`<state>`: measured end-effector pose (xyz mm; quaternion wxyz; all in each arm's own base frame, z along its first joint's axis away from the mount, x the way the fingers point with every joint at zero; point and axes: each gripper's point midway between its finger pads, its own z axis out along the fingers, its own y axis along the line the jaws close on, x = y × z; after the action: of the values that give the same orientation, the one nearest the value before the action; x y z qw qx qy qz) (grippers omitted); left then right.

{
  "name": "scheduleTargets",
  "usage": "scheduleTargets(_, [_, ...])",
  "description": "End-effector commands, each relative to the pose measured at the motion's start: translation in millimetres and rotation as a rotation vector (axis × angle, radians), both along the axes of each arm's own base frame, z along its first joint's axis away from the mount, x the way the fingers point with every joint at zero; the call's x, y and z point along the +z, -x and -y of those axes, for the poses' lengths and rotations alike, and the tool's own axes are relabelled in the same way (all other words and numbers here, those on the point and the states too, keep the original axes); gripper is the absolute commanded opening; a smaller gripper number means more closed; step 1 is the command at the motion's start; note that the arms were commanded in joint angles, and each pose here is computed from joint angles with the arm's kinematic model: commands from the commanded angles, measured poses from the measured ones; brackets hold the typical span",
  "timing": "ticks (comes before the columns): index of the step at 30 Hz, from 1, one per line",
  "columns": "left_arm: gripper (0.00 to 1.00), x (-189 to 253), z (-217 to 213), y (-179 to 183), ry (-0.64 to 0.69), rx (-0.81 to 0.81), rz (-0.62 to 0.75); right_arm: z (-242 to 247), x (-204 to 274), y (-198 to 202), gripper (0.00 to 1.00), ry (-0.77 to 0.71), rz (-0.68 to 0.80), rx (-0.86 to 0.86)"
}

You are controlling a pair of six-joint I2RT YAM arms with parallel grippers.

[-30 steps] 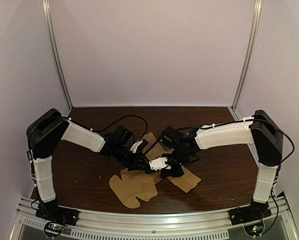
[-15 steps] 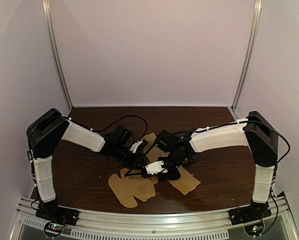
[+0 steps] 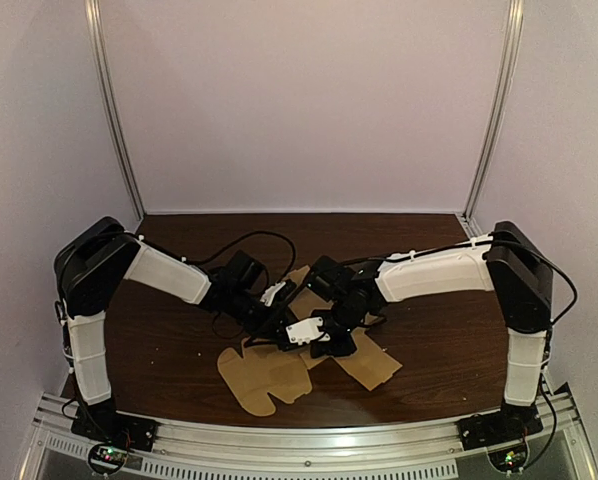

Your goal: Fold the paper box

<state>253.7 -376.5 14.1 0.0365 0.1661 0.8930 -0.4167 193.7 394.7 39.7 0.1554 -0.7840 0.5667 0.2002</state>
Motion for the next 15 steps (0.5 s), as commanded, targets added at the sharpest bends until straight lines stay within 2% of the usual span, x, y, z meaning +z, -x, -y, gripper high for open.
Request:
scheduleTargets(1, [0.00,-53.1,-30.7,28.2,-0.178,0.015,-0.130,3.2,-17.9,2.3,0.01,0.059,0.004,0.007])
scheduleTargets(15, [0.00,-52.0,-30.6,26.9,-0.180,0.015,-0.130,31.2,-65.9,8.3,0.01,0.254,0.005,0.033])
